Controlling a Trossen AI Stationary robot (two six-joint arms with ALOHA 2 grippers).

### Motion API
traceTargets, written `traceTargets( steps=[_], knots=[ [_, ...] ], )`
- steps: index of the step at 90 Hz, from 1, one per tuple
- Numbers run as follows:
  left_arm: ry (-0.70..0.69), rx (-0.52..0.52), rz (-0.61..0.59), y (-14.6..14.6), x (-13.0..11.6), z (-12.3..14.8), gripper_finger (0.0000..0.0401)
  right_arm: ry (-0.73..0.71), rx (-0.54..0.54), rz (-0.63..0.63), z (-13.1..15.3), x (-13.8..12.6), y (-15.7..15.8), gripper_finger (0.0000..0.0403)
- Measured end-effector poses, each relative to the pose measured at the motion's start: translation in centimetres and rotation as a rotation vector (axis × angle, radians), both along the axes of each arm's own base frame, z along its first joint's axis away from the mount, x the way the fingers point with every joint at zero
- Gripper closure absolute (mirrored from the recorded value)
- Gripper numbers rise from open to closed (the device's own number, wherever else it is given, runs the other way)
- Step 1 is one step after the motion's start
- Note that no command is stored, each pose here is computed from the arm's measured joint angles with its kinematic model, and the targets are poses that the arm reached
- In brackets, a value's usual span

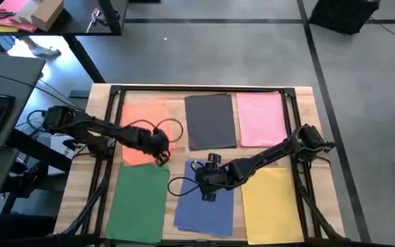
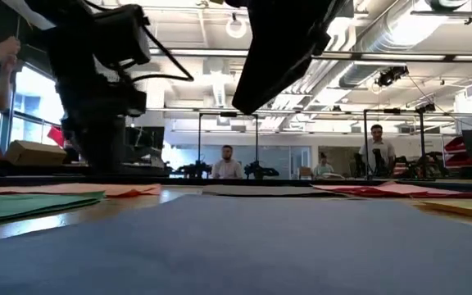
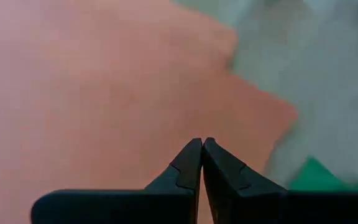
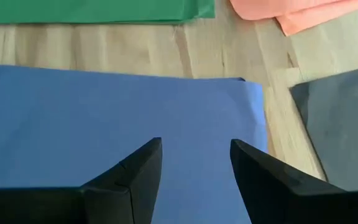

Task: Organize paper
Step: Adjust the orange papers on the top left of the table

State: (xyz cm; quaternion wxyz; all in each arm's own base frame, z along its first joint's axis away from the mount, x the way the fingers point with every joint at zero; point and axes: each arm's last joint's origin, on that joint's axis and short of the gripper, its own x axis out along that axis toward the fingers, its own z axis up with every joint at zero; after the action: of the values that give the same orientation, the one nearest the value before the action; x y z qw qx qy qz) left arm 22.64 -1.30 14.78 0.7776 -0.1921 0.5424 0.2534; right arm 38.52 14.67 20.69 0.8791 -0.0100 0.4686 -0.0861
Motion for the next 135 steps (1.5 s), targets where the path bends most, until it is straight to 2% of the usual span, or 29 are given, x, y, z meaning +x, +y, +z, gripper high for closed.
traceTargets(
  steps=[15, 23, 31, 37, 44, 51, 59, 75, 95, 108, 119, 125, 135],
  knots=[
    [0.041, 0.083, 0.008, 0.3, -0.2, -0.4, 0.0401, -0.006, 0.008, -0.001, 0.0, 0.0, 0.0, 0.0227],
    [0.085, 0.147, 0.017, 1.6, -0.4, -0.5, 0.0401, -0.009, 0.015, -0.004, 0.0, 0.0, 0.2, 0.0227],
    [0.115, 0.165, 0.036, 3.2, -0.6, -0.5, 0.0401, -0.014, 0.017, 0.003, 0.1, -0.1, 0.5, 0.0227],
    [0.13, 0.139, 0.043, 4.1, -0.7, -0.5, 0.0401, -0.021, 0.025, -0.002, 0.1, -0.1, 0.7, 0.0227],
    [0.118, 0.04, 0.038, 4.3, -0.8, -0.5, 0.0401, -0.023, 0.034, -0.005, 0.1, -0.2, 1.0, 0.0227],
    [0.089, -0.048, 0.003, 3.1, -0.5, -0.5, 0.0401, -0.024, 0.038, -0.002, 0.1, -0.4, 1.4, 0.0227],
    [0.082, -0.081, -0.039, 1.2, -0.4, -0.5, 0.0401, -0.026, 0.034, 0.005, 0.1, -0.5, 1.8, 0.0227],
    [0.073, -0.056, -0.075, -0.8, -0.6, -0.7, 0.0401, -0.032, 0.037, -0.009, 0.1, -0.5, 1.8, 0.0227],
    [0.151, 0.094, -0.036, 1.6, -2.2, -2.2, 0.0401, -0.068, 0.049, -0.007, 0.3, -0.2, 1.9, 0.0227],
    [0.152, 0.116, -0.086, 2.3, -1.7, -1.6, 0.0401, -0.073, 0.057, -0.002, 0.3, -0.2, 2.0, 0.0227],
    [0.116, 0.095, -0.096, 1.8, -0.9, -0.1, 0.0401, -0.073, 0.06, -0.005, 0.3, -0.2, 2.0, 0.0227],
    [0.084, 0.033, -0.102, 1.2, -0.6, 0.3, 0.0401, -0.071, 0.06, -0.006, 0.3, -0.2, 2.0, 0.0227],
    [0.107, -0.048, -0.087, 0.1, -1.0, -0.4, 0.0401, -0.072, 0.062, -0.004, 0.3, -0.3, 2.2, 0.0227]
  ],
)
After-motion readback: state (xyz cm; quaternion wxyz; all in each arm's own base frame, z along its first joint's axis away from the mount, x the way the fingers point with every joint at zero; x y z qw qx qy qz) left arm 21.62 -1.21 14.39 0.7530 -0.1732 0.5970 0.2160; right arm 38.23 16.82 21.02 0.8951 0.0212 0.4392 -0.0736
